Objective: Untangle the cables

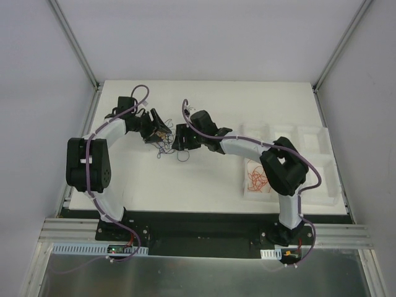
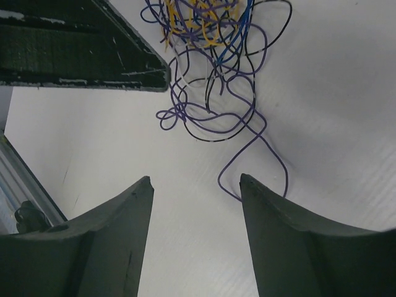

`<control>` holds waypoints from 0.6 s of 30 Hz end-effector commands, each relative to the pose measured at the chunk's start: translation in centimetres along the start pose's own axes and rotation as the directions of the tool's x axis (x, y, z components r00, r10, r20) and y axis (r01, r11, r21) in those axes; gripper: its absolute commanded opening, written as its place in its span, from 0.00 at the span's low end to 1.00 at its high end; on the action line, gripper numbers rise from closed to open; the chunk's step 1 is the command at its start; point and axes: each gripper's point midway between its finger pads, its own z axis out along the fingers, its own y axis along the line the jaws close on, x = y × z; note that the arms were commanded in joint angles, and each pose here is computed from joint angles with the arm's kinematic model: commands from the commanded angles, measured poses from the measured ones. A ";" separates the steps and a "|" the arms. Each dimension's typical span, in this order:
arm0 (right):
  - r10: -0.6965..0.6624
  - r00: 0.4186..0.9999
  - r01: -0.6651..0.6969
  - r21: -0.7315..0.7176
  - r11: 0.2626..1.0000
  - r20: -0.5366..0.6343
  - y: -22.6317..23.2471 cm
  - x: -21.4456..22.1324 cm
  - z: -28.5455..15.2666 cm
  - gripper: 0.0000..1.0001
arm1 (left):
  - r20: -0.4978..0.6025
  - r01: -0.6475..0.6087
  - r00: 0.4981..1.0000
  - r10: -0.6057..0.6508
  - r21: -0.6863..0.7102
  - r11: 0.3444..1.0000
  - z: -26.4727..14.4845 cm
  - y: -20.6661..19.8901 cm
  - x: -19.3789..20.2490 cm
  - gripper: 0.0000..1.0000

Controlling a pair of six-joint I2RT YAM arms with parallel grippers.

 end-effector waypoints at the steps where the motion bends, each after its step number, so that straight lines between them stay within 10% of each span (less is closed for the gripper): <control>1: 0.026 0.998 -0.023 -0.059 0.998 0.057 2.3 -1.2 1.5 0.59 | -0.021 -0.088 0.996 0.086 -0.097 0.991 1.7 0.1 0.2 0.62; 18: 0.092 0.996 -0.092 0.077 0.993 0.011 -1.6 2.7 5.6 0.49 | -0.066 -0.037 0.998 0.019 -0.284 0.958 4.8 4.4 0.8 0.52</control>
